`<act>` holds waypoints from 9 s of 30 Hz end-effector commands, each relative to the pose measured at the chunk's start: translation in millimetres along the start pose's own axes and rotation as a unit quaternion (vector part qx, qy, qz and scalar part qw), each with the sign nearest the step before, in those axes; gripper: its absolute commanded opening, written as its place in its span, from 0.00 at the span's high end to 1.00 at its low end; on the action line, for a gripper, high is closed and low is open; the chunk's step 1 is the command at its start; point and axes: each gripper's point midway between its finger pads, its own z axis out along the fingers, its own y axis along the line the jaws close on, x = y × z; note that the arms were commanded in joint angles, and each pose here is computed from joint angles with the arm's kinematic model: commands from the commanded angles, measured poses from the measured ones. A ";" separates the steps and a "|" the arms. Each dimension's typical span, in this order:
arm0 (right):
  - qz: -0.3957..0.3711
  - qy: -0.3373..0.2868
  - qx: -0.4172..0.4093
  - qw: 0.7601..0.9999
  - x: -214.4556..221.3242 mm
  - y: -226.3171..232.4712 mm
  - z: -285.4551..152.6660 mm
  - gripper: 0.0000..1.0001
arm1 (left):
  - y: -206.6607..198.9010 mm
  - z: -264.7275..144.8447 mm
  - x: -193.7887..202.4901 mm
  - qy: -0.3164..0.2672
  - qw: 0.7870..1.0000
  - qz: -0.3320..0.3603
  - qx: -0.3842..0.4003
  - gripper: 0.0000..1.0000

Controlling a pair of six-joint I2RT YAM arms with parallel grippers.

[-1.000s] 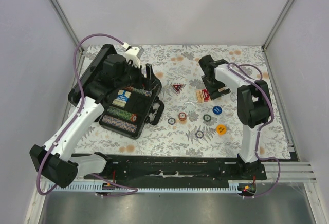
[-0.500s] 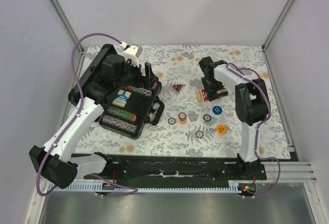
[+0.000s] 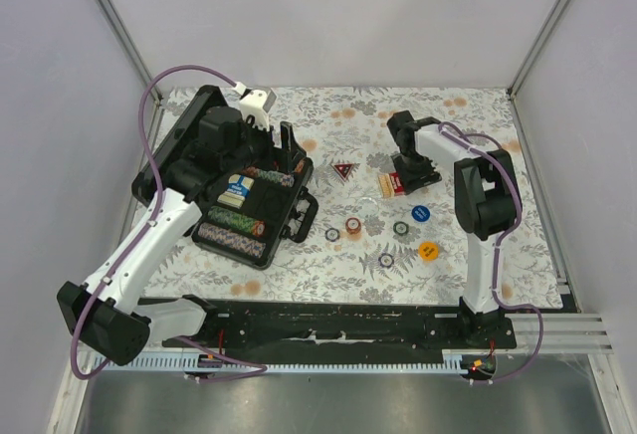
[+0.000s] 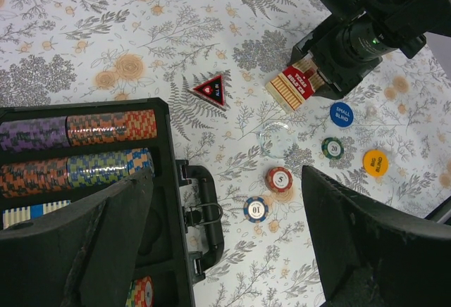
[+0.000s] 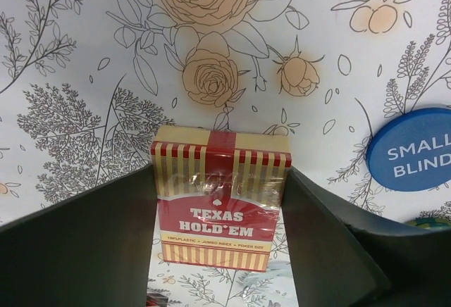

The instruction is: Pack up texas hold em set

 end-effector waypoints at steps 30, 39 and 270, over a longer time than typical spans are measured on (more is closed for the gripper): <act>-0.098 0.306 -0.279 0.905 73.8 30.0 -209.4 0.53 | -83.1 85.9 39.3 0.023 0.964 -0.214 0.158 0.14; -0.100 0.324 -0.286 0.896 79.3 26.0 -220.3 0.53 | -81.1 101.1 42.6 0.020 0.960 -0.249 0.130 0.18; -0.348 0.159 -0.282 0.880 6.5 -31.9 -133.9 0.39 | 105.3 40.8 169.6 0.156 0.908 -0.197 -0.336 0.80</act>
